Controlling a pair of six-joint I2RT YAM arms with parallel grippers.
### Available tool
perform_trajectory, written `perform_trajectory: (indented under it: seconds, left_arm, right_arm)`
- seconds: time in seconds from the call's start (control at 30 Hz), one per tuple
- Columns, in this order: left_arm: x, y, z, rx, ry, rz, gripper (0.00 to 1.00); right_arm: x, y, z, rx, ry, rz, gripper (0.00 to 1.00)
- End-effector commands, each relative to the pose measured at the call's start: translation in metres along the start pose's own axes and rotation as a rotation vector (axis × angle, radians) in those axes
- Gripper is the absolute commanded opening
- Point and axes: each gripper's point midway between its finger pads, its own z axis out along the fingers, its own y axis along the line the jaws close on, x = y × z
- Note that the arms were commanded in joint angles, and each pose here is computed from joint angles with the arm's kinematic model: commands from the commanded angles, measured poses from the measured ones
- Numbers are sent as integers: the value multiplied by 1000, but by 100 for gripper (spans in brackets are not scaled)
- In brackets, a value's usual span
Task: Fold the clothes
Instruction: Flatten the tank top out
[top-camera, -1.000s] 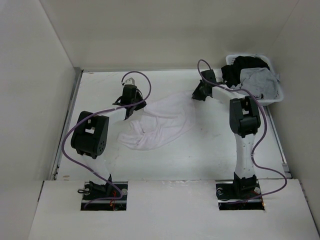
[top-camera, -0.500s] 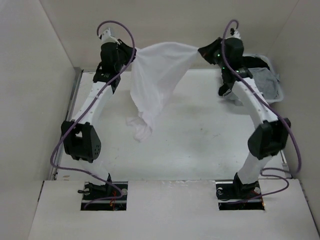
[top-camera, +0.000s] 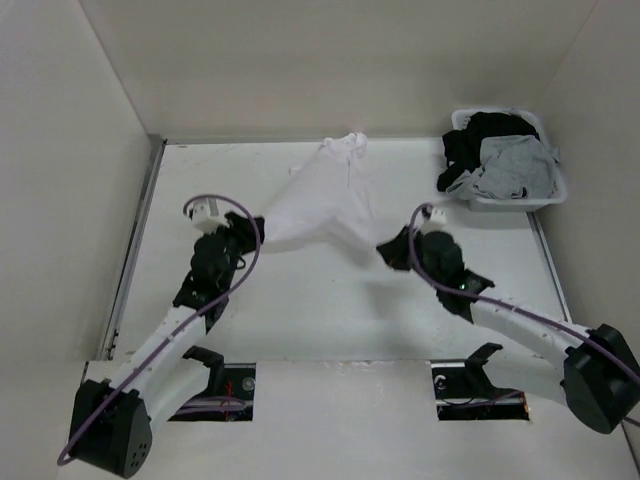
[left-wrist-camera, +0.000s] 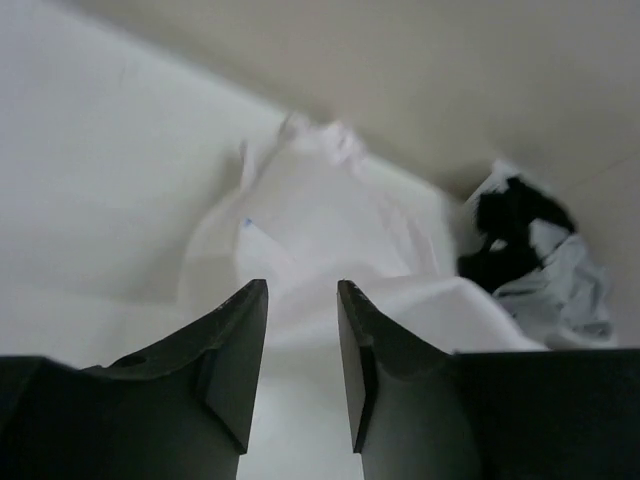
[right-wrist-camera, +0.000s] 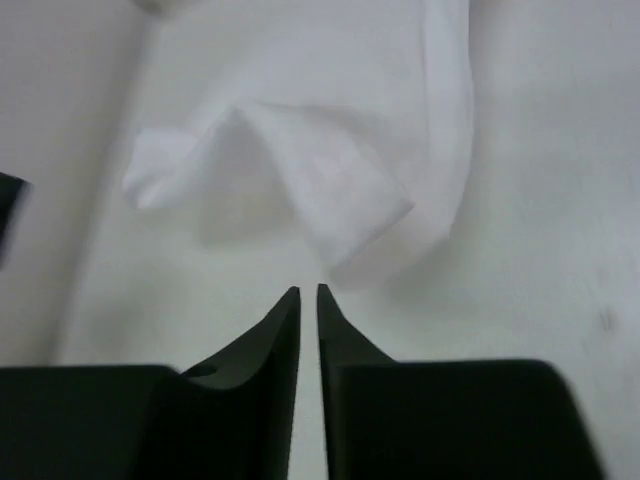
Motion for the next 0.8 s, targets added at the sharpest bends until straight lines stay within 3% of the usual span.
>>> perform_trajectory:
  seconds: [0.0, 0.07, 0.1, 0.17, 0.23, 0.27, 0.37, 0.4, 0.5, 0.67, 0.77]
  left_arm:
    - [24, 43, -38, -78, -53, -59, 38]
    - [34, 67, -58, -148, -34, -66, 39]
    - [36, 75, -65, -179, -21, -59, 40]
    - [38, 83, -71, -218, 6, -36, 40]
    - [49, 89, -68, -259, 64, -25, 40]
    - [57, 90, -63, -274, 106, -16, 40]
    - [80, 95, -43, -325, 194, 24, 40]
    - [87, 97, -33, -353, 225, 41, 39]
    - [99, 103, -2, -414, 285, 69, 39]
    - [102, 98, 46, -433, 294, 137, 40]
    - [120, 107, 56, -465, 363, 155, 40]
  right_arm:
    - [55, -22, -26, 64, 11, -27, 20]
    - [84, -34, -43, 111, 66, -53, 40]
    - [90, -39, -49, 132, 79, -55, 45]
    - [91, -49, -59, 170, 75, -58, 54]
    - [83, -60, -61, 209, 61, -53, 56]
    - [79, -60, -59, 212, 57, -48, 52]
    - [70, -68, -42, 249, 89, -35, 17]
    - [71, -68, -34, 254, 119, -26, 10]
    - [76, -70, -8, 267, 164, -29, 7]
    - [84, -78, 31, 289, 201, -64, 25]
    - [96, -92, 45, 347, 224, -79, 46]
